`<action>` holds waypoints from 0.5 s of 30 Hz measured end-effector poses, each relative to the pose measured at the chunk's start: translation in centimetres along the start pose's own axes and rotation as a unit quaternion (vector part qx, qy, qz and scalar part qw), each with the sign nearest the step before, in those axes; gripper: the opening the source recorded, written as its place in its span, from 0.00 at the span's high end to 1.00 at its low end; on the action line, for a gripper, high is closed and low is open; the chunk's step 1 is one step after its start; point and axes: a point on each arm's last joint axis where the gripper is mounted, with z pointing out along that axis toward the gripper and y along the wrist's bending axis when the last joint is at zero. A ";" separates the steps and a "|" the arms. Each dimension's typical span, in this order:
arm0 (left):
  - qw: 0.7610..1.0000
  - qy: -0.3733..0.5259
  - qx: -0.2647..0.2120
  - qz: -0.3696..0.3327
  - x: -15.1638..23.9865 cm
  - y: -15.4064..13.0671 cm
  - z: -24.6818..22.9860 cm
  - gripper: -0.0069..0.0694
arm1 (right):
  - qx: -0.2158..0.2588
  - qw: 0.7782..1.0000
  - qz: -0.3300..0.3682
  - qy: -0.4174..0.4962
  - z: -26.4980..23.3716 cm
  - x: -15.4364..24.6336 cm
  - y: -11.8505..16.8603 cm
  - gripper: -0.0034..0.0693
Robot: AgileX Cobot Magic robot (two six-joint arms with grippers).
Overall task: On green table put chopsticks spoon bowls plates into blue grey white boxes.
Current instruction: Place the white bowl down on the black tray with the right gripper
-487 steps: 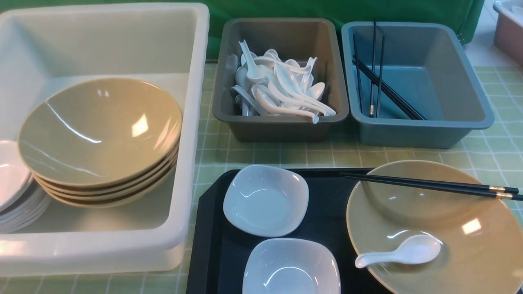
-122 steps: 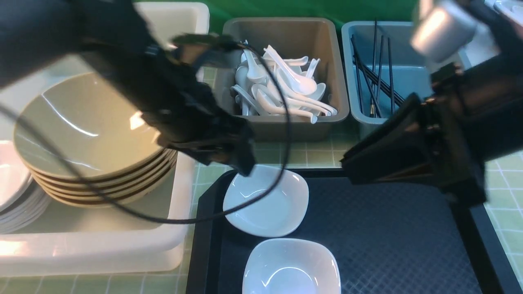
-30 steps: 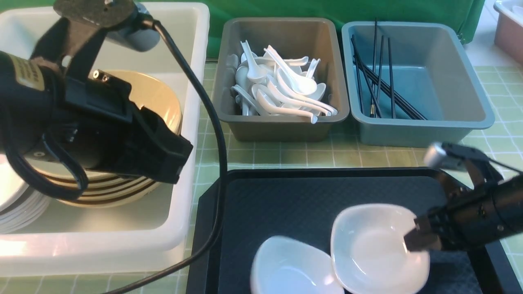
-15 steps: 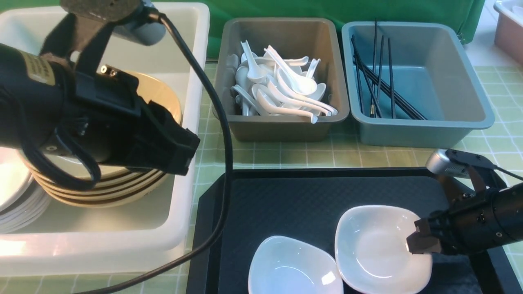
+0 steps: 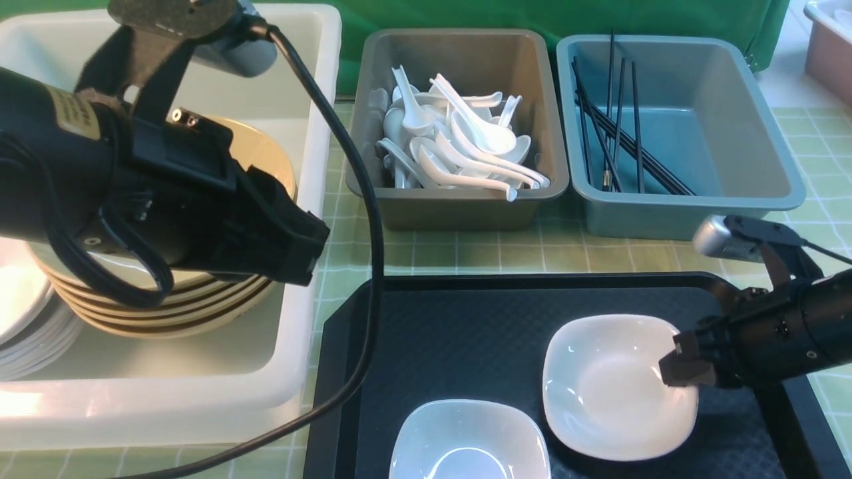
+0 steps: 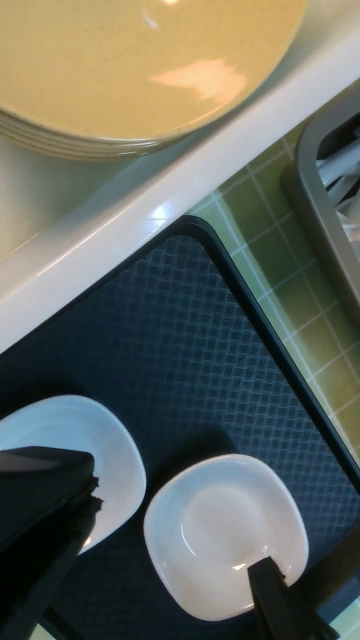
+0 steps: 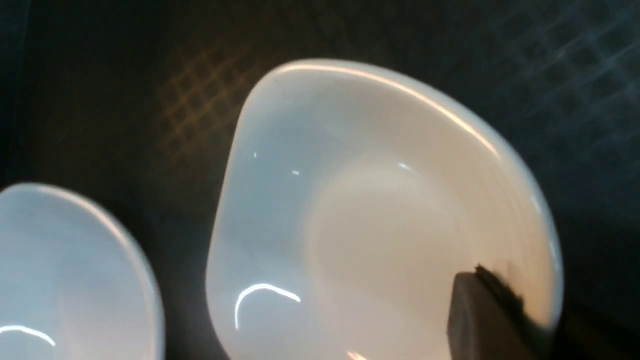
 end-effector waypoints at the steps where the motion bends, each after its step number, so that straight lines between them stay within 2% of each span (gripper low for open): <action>1: 1.000 0.000 0.000 0.000 0.0 0.0 0.0 0.91 | 0.000 1.000 0.001 0.002 0.0 0.1 0.0 0.83; 7: 1.000 0.019 0.001 -0.004 -0.2 0.3 1.6 0.91 | 0.000 1.000 0.001 0.011 0.2 0.5 -0.1 0.74; 12: 0.998 0.063 0.000 -0.010 -0.3 1.0 4.8 0.90 | 0.003 1.000 -0.001 0.006 0.2 0.4 -0.2 0.51; 13: 0.998 0.063 0.000 -0.010 -0.3 1.0 4.8 0.90 | 0.003 1.000 -0.001 0.006 0.2 0.4 -0.2 0.50; 15: 0.997 0.077 0.000 -0.012 -0.3 1.2 5.8 0.87 | 0.004 1.000 -0.001 0.005 0.2 0.4 -0.2 0.37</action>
